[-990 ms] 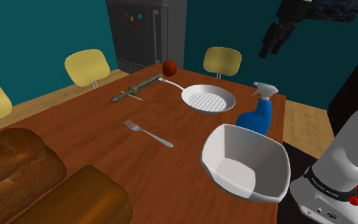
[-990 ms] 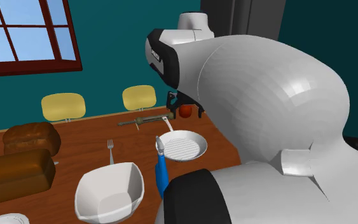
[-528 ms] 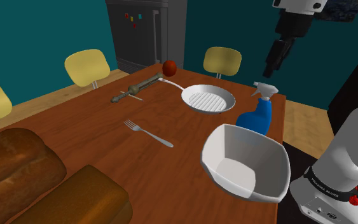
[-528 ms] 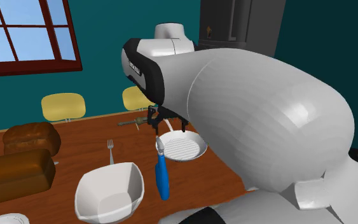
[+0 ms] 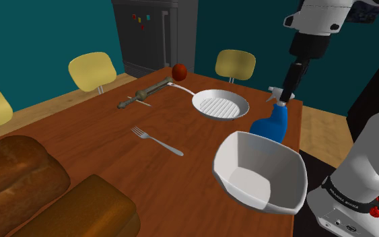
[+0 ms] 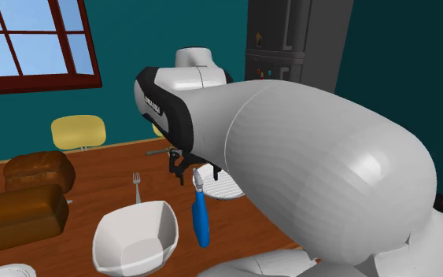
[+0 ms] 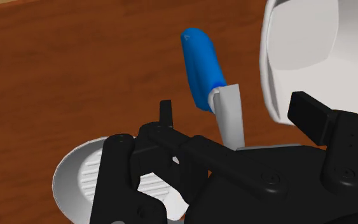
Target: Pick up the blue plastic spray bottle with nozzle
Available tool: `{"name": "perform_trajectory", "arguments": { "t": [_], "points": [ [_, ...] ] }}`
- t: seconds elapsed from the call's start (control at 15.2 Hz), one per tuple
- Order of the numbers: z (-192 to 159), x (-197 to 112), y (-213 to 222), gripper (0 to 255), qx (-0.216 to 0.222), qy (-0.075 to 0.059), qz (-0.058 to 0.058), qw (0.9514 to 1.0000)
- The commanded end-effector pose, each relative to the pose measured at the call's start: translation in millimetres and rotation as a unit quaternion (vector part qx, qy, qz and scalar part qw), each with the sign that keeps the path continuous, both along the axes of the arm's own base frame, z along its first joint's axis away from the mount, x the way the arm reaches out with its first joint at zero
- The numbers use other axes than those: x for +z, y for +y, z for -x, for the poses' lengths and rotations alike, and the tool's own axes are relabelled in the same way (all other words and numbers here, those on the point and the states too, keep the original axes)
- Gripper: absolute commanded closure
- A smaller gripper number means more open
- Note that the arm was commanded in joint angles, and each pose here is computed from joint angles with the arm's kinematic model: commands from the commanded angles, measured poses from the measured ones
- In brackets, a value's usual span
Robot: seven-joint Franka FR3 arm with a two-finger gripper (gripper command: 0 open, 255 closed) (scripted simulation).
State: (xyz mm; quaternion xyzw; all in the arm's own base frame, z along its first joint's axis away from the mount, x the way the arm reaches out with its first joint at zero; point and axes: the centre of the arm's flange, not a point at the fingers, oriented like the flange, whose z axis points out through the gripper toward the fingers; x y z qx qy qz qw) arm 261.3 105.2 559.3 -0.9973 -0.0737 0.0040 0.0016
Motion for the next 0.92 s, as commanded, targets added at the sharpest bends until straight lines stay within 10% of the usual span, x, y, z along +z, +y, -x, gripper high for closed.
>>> {"name": "perform_trajectory", "arguments": {
  "t": [0.0,0.2,0.26,0.86],
  "points": [
    [0.1,-9.6,0.1,0,0.000,0.000,0.000,1.0000],
    [0.1,-18.0,0.1,0,0.000,0.000,0.000,1.0000],
    [-0.5,-17.9,0.1,255,0.000,0.000,0.000,1.0000],
    [0.1,-18.0,0.1,255,0.000,0.000,0.000,1.0000]
  ]
}}
